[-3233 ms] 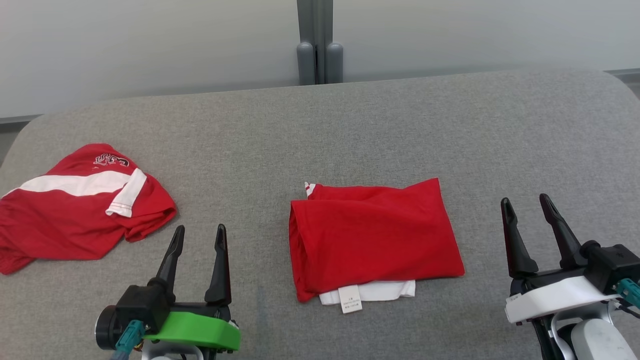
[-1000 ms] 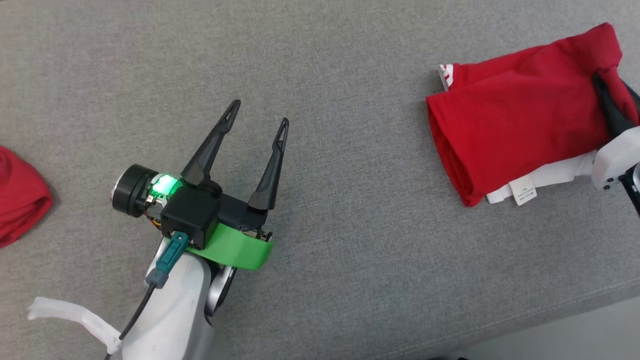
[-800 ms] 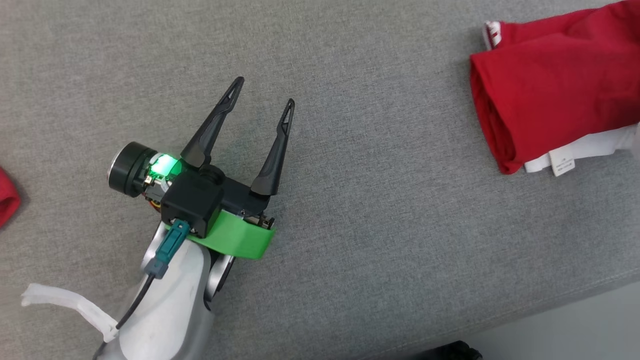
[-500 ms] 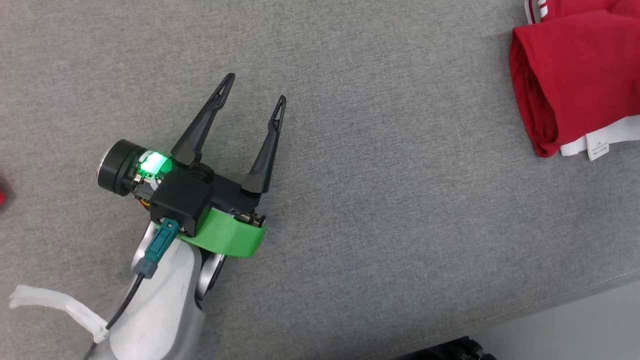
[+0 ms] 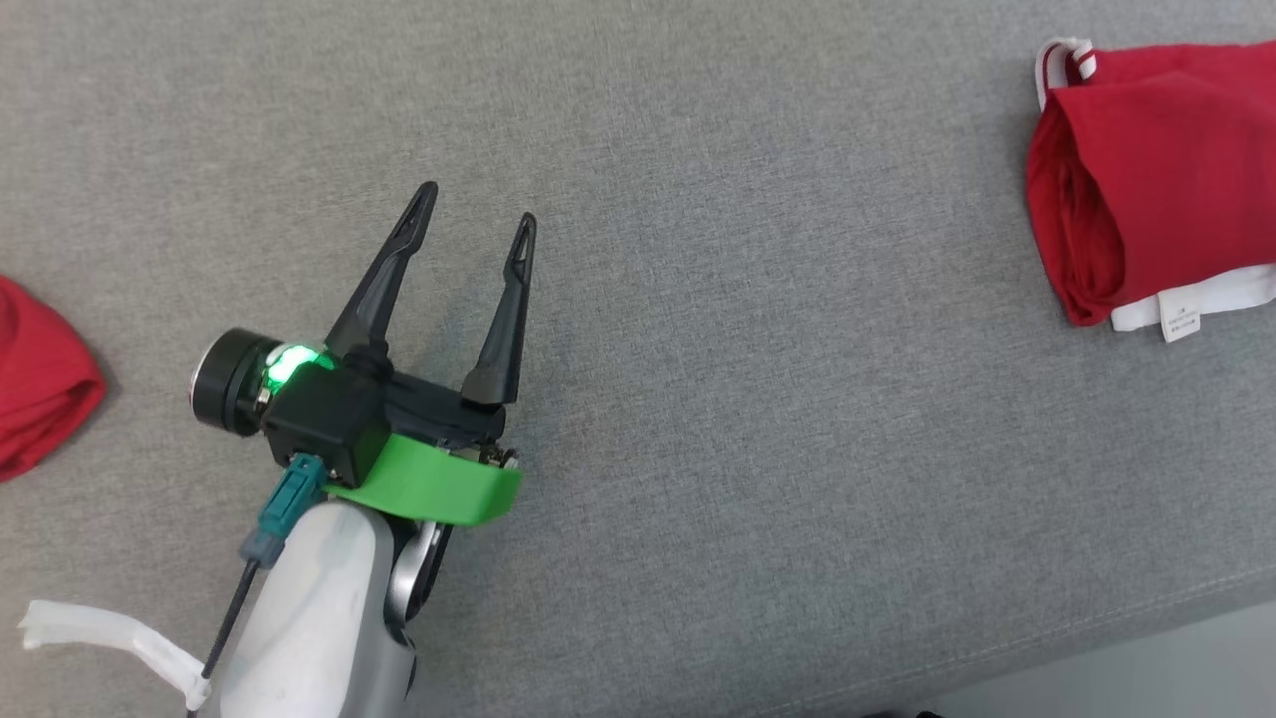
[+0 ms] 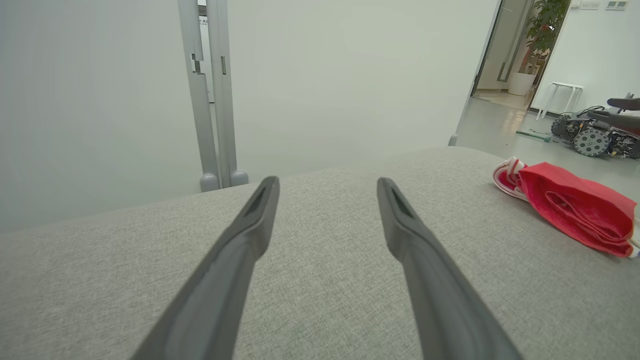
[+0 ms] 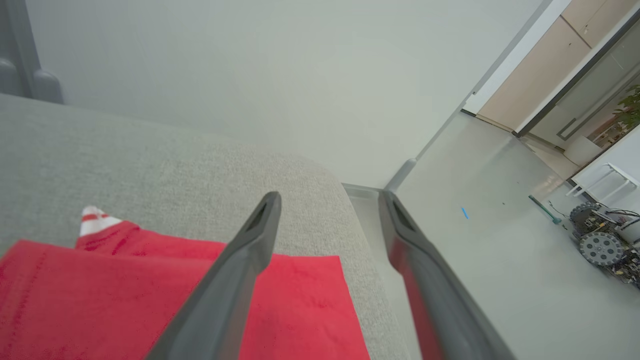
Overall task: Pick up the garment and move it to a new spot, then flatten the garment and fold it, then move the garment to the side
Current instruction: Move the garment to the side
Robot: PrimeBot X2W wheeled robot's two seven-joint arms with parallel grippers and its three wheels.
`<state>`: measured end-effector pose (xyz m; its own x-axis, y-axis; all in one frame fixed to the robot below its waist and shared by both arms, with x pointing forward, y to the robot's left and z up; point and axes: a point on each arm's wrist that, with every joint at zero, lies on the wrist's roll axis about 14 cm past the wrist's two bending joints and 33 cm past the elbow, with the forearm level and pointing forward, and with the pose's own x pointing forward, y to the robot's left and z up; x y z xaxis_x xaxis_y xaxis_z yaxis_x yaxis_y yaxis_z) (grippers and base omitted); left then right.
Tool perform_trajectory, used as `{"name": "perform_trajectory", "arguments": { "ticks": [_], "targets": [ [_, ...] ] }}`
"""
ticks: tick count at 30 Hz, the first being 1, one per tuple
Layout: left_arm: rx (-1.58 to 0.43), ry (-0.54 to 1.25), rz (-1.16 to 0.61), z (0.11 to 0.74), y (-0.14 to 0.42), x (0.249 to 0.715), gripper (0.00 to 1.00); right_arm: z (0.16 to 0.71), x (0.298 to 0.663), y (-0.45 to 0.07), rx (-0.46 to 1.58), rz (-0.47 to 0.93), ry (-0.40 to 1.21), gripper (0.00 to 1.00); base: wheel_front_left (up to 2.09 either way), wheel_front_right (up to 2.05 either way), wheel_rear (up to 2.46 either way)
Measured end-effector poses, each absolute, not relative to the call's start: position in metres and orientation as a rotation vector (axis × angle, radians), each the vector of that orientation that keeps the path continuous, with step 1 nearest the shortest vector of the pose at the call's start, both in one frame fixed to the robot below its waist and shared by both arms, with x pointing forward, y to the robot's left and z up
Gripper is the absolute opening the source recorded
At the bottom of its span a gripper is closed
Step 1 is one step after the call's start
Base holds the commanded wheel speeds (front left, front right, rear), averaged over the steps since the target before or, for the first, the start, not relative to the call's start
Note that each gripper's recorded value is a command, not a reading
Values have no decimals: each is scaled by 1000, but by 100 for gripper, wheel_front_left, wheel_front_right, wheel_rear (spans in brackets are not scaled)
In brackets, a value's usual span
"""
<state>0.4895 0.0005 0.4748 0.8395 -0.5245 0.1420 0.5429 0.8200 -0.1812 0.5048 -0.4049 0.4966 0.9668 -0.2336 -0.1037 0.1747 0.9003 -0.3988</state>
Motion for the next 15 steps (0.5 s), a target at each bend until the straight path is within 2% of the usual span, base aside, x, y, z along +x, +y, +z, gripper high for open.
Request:
{"name": "perform_trajectory", "arguments": {
  "ticks": [9,15],
  "targets": [
    [-232,-121,-400,508,53,462,100,541,469,-314,-109,-113,-121,100,0,0,0],
    [-230,-155,-314,528,83,438,100,548,439,-257,26,-24,-188,100,0,0,0]
  ]
}}
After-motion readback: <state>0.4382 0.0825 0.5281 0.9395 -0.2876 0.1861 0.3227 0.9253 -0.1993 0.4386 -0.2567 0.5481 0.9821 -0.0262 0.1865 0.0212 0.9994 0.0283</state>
